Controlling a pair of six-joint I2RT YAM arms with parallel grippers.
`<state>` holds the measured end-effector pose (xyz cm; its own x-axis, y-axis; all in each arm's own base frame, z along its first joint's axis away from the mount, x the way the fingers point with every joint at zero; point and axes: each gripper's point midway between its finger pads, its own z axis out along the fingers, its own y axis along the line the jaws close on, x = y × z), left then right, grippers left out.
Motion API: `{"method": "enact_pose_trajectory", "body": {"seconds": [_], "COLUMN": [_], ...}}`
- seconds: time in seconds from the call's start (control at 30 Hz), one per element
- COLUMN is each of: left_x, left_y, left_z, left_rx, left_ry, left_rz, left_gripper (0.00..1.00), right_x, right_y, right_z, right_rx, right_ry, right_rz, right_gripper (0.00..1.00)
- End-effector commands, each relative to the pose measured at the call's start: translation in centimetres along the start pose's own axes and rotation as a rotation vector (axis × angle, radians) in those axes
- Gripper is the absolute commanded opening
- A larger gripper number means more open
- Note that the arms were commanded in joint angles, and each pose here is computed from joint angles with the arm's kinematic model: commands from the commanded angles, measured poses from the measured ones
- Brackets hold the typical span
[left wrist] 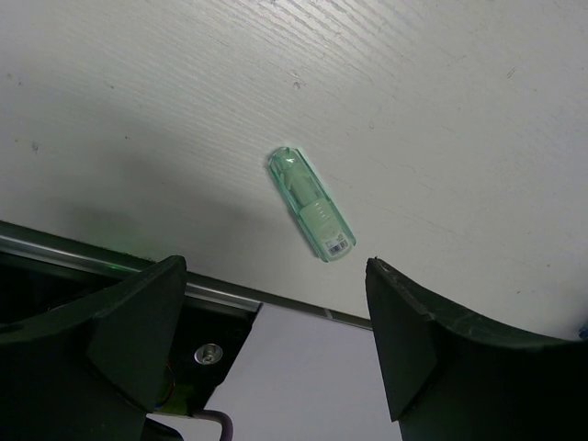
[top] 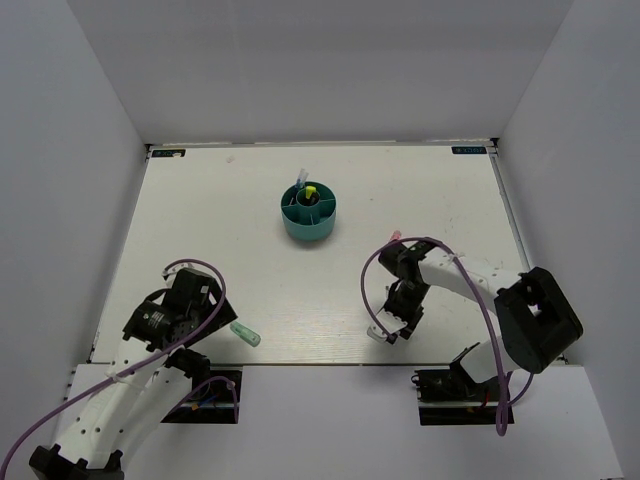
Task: Sort the stationery into containers
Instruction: Pick up the pen from the center of the board.
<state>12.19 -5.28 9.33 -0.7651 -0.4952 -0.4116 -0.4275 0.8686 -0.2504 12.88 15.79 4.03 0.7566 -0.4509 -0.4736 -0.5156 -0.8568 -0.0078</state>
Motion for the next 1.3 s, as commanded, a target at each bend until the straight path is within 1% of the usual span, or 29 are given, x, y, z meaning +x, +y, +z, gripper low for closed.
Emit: {"method": "enact_pose_trajectory", "body": {"seconds": [0.0, 0.03, 0.07, 0.1, 0.37, 0.5, 0.63, 0.67, 0.77, 0.9, 1.03, 1.1, 1.13, 1.17, 1.23, 1.27], "left_x": [0.0, -0.1, 0.0, 0.0, 0.3, 0.3, 0.5, 0.5, 0.6, 0.7, 0.9, 0.9, 0.9, 0.9, 0.9, 1.0], "left_y": [-0.1, -0.1, -0.1, -0.1, -0.1, -0.1, 0.1, 0.2, 0.1, 0.2, 0.8, 1.0, 1.0, 1.2, 1.3, 1.4], "left_z": [0.0, 0.0, 0.0, 0.0, 0.3, 0.3, 0.4, 0.5, 0.5, 0.3, 0.1, -0.2, -0.2, -0.2, -0.3, -0.2], "left_rx": [0.014, 0.014, 0.011, 0.012, 0.017, 0.017, 0.017, 0.013, 0.016, 0.023, 0.009, 0.007, 0.011, 0.003, 0.006, 0.001], "left_ry": [-0.005, -0.007, -0.004, -0.005, 0.002, 0.001, 0.001, 0.003, 0.003, 0.004, -0.002, -0.006, -0.011, -0.009, -0.014, -0.011], "left_rz": [-0.006, -0.007, -0.007, -0.011, -0.013, -0.016, -0.016, -0.016, -0.024, -0.026, -0.031, -0.035, -0.034, -0.03, -0.036, -0.032], "left_gripper": [0.89, 0.89, 0.89, 0.89, 0.89, 0.89, 0.89, 0.89, 0.89, 0.89, 0.89, 0.89, 0.89, 0.89, 0.89, 0.89], "right_x": [0.0, 0.5, 0.7, 1.0, 2.2, 2.8, 2.3, 1.8, 0.4, -0.1, 0.2, 0.6, 0.8, 1.2, 1.8, 2.0], "right_y": [-2.3, -3.1, -2.6, -3.8, -5.0, -4.3, -3.3, -2.4, -0.2, 1.1, 1.3, 0.9, 0.7, 0.6, -0.3, 0.0], "right_z": [0.7, 0.6, 1.2, 1.0, 1.5, 2.6, 2.9, 2.8, 2.6, 2.9, 3.2, 3.8, 4.0, 4.5, 4.7, 4.9], "right_rx": [0.042, 0.07, 0.06, 0.098, 0.16, 0.161, 0.12, 0.071, -0.055, -0.12, -0.146, -0.126, -0.112, -0.098, -0.061, -0.062], "right_ry": [0.023, 0.051, 0.045, 0.072, 0.118, 0.132, 0.099, 0.066, -0.017, -0.064, -0.067, -0.049, -0.042, -0.03, 0.007, 0.011], "right_rz": [-0.505, -0.506, -0.492, -0.504, -0.485, -0.474, -0.473, -0.462, -0.487, -0.504, -0.517, -0.518, -0.513, -0.499, -0.478, -0.451], "right_gripper": [0.46, 0.46, 0.46, 0.46, 0.46, 0.46, 0.4, 0.4, 0.34, 0.33, 0.33, 0.29, 0.29, 0.25, 0.22, 0.17]}}
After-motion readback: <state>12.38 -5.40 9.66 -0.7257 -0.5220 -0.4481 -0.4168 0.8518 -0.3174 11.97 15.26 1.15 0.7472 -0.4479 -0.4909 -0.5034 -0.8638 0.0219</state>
